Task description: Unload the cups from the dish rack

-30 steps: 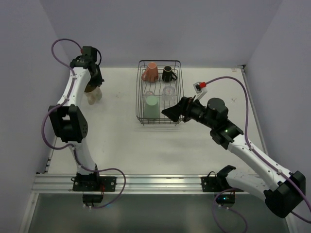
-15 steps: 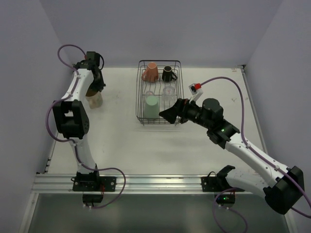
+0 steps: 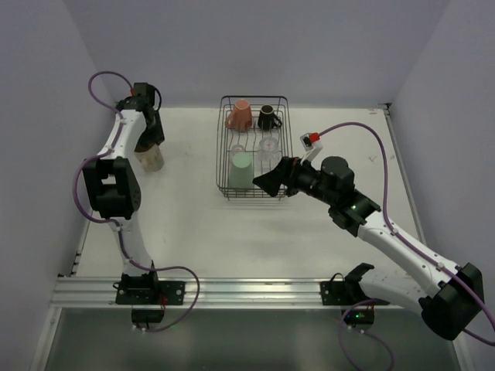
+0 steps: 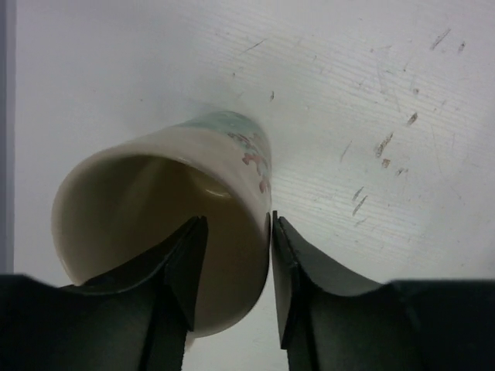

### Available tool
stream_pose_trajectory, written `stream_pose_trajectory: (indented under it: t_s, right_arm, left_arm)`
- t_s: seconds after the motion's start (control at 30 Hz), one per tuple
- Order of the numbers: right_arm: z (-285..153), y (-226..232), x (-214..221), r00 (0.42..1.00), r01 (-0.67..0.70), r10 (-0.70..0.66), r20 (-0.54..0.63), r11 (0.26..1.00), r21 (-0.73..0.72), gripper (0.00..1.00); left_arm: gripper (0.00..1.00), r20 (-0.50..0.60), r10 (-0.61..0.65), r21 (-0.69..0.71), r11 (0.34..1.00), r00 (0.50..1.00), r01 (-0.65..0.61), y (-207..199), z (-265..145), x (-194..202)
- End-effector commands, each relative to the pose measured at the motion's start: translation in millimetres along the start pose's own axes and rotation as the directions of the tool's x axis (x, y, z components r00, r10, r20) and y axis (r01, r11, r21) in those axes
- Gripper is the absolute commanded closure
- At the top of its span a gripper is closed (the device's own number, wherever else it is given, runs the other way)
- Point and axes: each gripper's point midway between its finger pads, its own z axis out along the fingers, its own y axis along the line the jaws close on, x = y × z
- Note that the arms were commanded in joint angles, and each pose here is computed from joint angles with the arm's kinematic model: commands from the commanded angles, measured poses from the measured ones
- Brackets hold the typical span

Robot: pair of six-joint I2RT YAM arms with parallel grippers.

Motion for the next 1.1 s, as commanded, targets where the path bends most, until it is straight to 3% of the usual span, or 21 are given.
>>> stream_pose_trajectory:
  t_s: [0.0, 0.17, 0.27, 0.6, 0.73, 0.8, 0.87, 0.9, 0.97, 1.0, 1.07]
  right_arm:
    - [0.2, 10.3, -20.7, 0.998, 0.042, -0.041, 0.055, 0.999, -0.007, 0.01]
    - [2.8, 6.7, -21.8, 0.997, 0.057, -0.058, 0.051, 0.998, 0.012, 0.01]
    - [7.6, 1.9, -20.5, 0.997, 0.075, -0.076, 0.030, 0.997, 0.035, 0.01]
    - [32.0, -22.7, -19.6, 0.980, 0.199, -0.193, -0.052, 0.966, 0.168, 0.01]
    - [47.8, -32.6, -12.9, 0.954, 0.294, -0.273, -0.121, 0.929, 0.225, 0.01]
    - [54.5, -34.5, -15.1, 0.936, 0.348, -0.318, -0.153, 0.904, 0.247, 0.01]
    - [66.8, -40.8, -11.8, 0.919, 0.386, -0.342, -0.196, 0.880, 0.276, 0.01]
    - [70.9, -42.8, -8.8, 0.906, 0.413, -0.361, -0.219, 0.867, 0.280, 0.01]
    - [81.5, -52.5, -8.1, 0.895, 0.437, -0.372, -0.245, 0.842, 0.317, 0.01]
    - [84.3, -55.6, -8.2, 0.894, 0.440, -0.371, -0.251, 0.835, 0.331, 0.01]
    - [90.8, -65.2, -12.6, 0.893, 0.447, -0.376, -0.247, 0.810, 0.379, 0.01]
  left_arm:
    - [0.53, 0.138, -0.008, -0.033, 0.999, 0.990, 0.012, 16.2, -28.9, -38.2]
    - [0.25, 0.217, -0.027, -0.007, 1.000, 0.976, 0.029, 16.6, -56.3, -58.5]
    - [0.15, 0.281, -0.060, 0.041, 0.998, 0.958, 0.051, 13.0, -79.6, -73.2]
    - [0.04, 0.458, -0.178, 0.254, 0.965, 0.871, 0.064, -3.0, -162.5, -104.4]
    - [0.04, 0.520, -0.286, 0.448, 0.894, 0.805, 0.028, -23.6, -216.3, -106.3]
    - [0.04, 0.494, -0.313, 0.563, 0.826, 0.811, -0.024, -39.6, -236.3, -79.4]
    - [0.04, 0.504, -0.357, 0.662, 0.744, 0.787, -0.086, -53.8, -270.3, -62.3]
    - [0.04, 0.478, -0.351, 0.682, 0.726, 0.805, -0.088, -60.2, -255.0, -44.6]
    - [0.04, 0.468, -0.334, 0.730, 0.668, 0.818, -0.145, -74.1, -273.4, -14.6]
    - [0.04, 0.439, -0.318, 0.742, 0.656, 0.840, -0.139, -79.1, -257.4, 5.9]
    - [0.04, 0.434, -0.293, 0.774, 0.606, 0.852, -0.185, -88.0, -267.5, 35.1]
